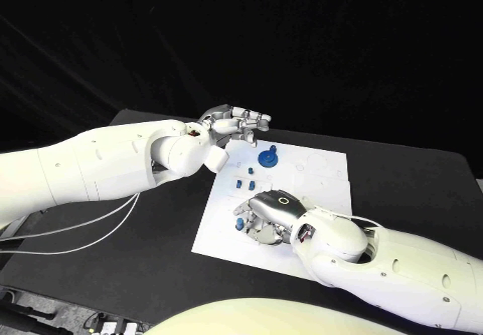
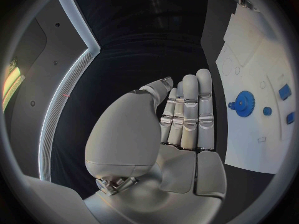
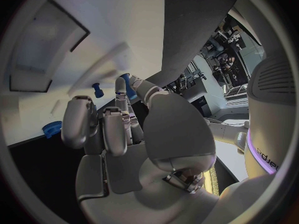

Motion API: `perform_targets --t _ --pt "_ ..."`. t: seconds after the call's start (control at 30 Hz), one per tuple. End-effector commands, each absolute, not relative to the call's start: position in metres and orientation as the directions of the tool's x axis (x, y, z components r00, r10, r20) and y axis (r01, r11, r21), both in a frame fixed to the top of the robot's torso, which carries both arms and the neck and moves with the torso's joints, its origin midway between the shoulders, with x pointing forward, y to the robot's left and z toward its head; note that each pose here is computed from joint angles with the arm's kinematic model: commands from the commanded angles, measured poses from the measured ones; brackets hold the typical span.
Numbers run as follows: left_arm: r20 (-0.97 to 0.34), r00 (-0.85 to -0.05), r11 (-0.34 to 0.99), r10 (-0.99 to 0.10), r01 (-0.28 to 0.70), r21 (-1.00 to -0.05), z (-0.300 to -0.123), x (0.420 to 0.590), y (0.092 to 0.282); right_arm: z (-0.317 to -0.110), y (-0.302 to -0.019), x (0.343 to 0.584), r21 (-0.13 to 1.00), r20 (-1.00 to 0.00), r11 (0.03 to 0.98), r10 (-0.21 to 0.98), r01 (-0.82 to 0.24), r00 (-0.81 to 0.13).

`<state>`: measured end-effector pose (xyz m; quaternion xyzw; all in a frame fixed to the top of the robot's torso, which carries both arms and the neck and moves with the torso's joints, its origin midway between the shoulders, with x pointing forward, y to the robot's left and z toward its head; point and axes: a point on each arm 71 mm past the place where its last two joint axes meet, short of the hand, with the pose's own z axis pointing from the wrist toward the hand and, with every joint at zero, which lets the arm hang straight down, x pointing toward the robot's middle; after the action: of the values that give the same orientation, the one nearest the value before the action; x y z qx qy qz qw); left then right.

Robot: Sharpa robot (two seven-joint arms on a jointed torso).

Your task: Assemble the parts on the task board

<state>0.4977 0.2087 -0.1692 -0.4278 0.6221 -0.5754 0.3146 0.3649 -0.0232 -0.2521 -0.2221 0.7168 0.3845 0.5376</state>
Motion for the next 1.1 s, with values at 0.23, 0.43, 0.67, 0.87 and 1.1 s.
perform_targets --t 0.23,0.43,0.67,0.87,1.1 --pt "0.106 -0.447 -0.032 -0.888 -0.168 -0.985 -0.168 0.497 0.21 -0.221 -0.063 0.362 0.355 -0.935 0.623 0.235 -0.697 -0.266" --pt "0.104 -0.442 -0.031 -0.891 -0.169 -0.985 -0.168 0.497 0.213 -0.205 -0.121 0.376 0.548 -0.834 0.673 0.39 -0.497 -0.391" --pt "0.103 -0.439 -0.03 -0.893 -0.17 -0.985 -0.169 0.497 0.215 -0.205 -0.19 0.376 0.602 -0.766 0.755 0.455 -0.26 -0.454" --pt "0.102 -0.438 -0.029 -0.893 -0.171 -0.985 -0.169 0.497 0.216 -0.209 -0.218 0.366 0.527 -0.808 0.824 0.409 -0.209 -0.425" --pt "0.102 -0.437 -0.028 -0.894 -0.172 -0.985 -0.17 0.497 0.217 -0.217 -0.228 0.359 0.428 -0.859 0.884 0.334 -0.187 -0.389"
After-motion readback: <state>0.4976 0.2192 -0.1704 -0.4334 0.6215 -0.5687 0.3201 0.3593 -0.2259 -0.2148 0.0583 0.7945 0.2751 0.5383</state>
